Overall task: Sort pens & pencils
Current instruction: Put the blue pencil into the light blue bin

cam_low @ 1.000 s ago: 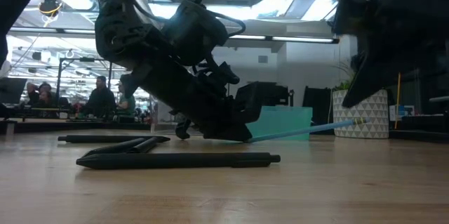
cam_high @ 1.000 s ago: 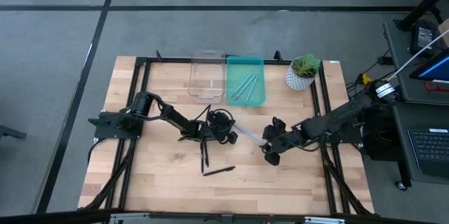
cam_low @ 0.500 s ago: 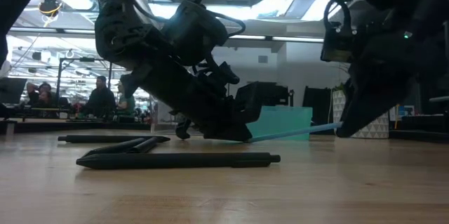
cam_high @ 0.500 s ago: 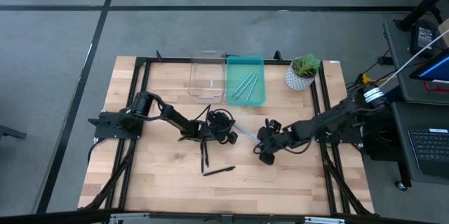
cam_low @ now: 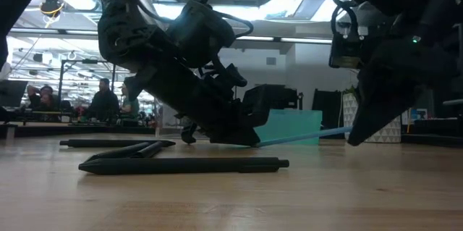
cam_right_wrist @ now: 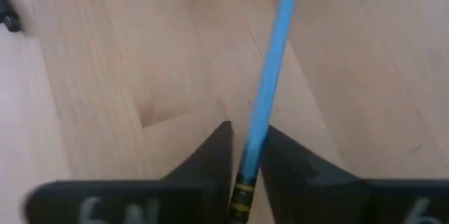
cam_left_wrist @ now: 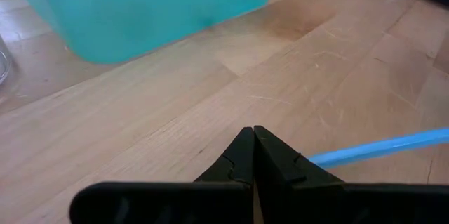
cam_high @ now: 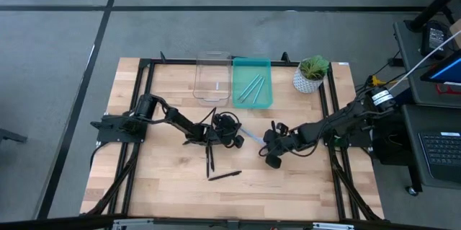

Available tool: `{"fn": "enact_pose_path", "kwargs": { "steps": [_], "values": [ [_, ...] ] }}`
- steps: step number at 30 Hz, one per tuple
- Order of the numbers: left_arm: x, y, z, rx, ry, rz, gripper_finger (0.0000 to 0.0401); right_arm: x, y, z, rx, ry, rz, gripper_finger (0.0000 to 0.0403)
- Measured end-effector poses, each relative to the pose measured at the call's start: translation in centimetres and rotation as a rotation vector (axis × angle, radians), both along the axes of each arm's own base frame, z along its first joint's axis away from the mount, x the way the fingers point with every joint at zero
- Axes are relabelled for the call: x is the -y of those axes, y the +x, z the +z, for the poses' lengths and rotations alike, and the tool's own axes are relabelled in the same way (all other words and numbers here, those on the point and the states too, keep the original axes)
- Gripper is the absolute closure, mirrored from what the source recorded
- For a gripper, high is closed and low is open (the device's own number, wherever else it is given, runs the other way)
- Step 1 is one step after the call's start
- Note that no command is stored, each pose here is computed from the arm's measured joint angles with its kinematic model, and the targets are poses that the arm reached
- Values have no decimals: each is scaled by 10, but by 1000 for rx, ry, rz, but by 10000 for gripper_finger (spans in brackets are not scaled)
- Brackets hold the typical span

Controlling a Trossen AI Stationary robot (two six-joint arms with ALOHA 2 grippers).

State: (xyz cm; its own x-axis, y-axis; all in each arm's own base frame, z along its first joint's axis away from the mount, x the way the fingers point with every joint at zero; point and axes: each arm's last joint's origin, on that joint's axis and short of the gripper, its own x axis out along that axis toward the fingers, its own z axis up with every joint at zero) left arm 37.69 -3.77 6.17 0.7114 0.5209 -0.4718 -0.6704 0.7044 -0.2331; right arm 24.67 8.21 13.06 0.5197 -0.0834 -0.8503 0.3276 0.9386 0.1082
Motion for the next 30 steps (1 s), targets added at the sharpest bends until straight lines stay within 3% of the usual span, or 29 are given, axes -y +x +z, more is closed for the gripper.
{"fn": "enact_pose_path", "kwargs": {
  "steps": [4,16,23,27,30],
  "values": [
    [0,0,0,-3,3,-4,397,0,1,2,11,3,-2,383],
    [2,0,12,-8,51,-61,381,-2,0,1,-8,47,23,383],
    [6,-3,81,85,143,-87,338,-1,0,3,12,35,-8,383],
    [11,-22,131,93,183,-73,324,2,-1,14,83,-14,-54,383],
    [13,-39,157,76,190,-73,323,10,-1,27,175,-86,-165,383]
  ]
}}
